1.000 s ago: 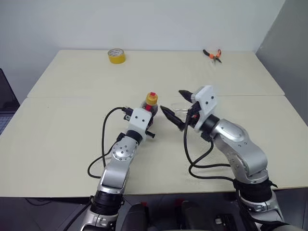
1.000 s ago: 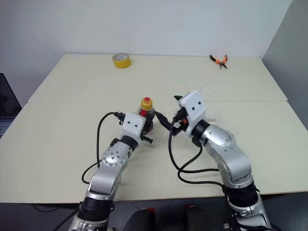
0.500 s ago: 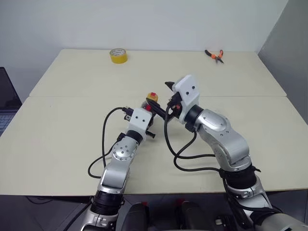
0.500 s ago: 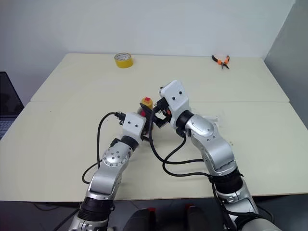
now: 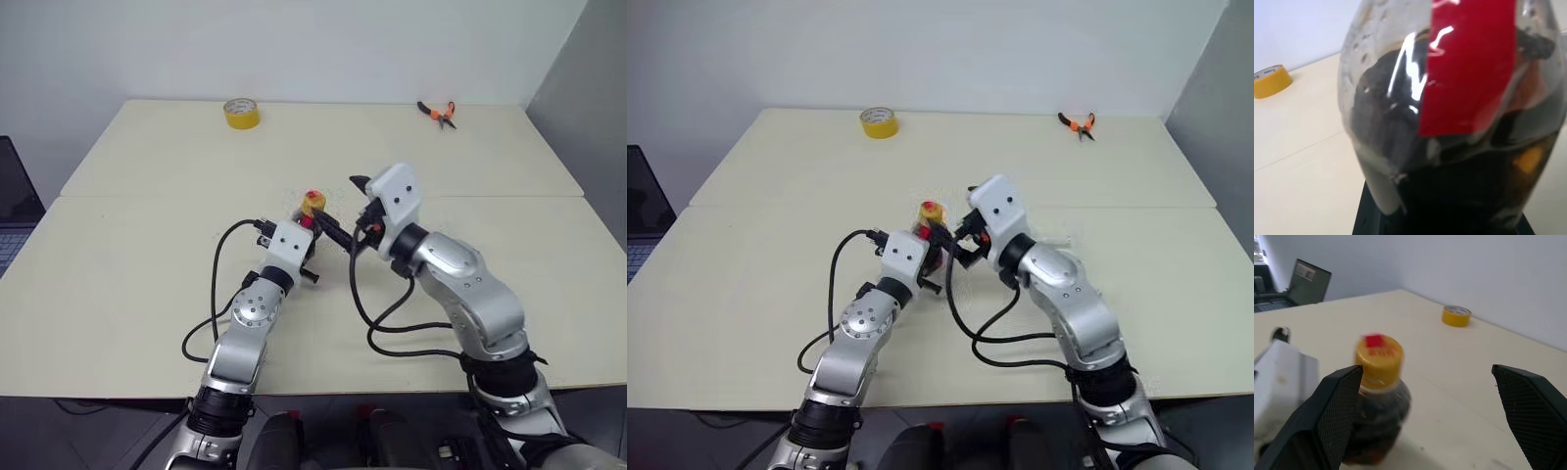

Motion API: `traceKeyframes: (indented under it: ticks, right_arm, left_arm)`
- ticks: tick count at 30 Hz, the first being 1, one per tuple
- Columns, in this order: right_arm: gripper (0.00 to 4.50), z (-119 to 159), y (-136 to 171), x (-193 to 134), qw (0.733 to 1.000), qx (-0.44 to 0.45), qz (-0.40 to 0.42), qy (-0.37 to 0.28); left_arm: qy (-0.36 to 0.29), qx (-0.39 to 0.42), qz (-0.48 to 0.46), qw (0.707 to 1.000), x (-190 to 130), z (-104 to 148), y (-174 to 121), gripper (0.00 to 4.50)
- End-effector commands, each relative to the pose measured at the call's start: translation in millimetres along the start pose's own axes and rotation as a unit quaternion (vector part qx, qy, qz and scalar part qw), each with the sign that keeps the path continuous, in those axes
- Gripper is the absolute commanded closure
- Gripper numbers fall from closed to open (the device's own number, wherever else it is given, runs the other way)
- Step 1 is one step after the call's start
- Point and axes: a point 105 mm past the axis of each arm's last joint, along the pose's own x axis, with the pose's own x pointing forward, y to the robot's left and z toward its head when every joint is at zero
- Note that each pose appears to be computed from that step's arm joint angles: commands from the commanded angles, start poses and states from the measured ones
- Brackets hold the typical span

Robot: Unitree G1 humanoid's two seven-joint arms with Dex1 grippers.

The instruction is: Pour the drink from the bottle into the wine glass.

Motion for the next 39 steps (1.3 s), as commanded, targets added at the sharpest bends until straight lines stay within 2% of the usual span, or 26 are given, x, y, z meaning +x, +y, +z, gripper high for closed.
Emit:
traceKeyframes:
  ticks: [1,8,11,15,20,29,39]
  right_arm:
    - [0.0,12.0,-20.5,-12.6,0.999,-0.005,-0.041,-0.017]
    - [0.0,9.1,-18.4,-20.3,1.0,0.002,-0.026,-0.004]
    - [0.0,16.5,4.5,-18.4,0.999,0.031,0.032,-0.012]
    - [0.0,31.8,22.6,-3.1,0.996,0.066,0.052,-0.034]
    - [0.0,32.0,35.6,8.0,0.994,0.079,0.064,-0.033]
    - [0.0,27.9,38.6,20.7,0.994,0.087,0.056,-0.033]
    - [0.0,22.4,22.8,22.8,0.996,0.083,0.013,-0.033]
  left_arm:
    - [-0.049,0.006,0.008,0.999,0.1,24.9,4.0,3.82]
    - [-0.05,0.007,0.006,0.999,0.7,25.3,3.7,3.83]
    - [-0.049,0.007,0.004,0.999,1.0,25.3,3.1,3.83]
    - [-0.05,0.008,0.002,0.999,1.4,25.4,2.1,3.83]
    - [-0.05,0.008,0.001,0.999,1.8,25.8,1.4,3.83]
    - [-0.051,0.009,0.001,0.999,1.7,26.0,0.8,3.83]
    - [-0.051,0.009,-0.001,0.999,1.1,25.5,-0.3,3.83]
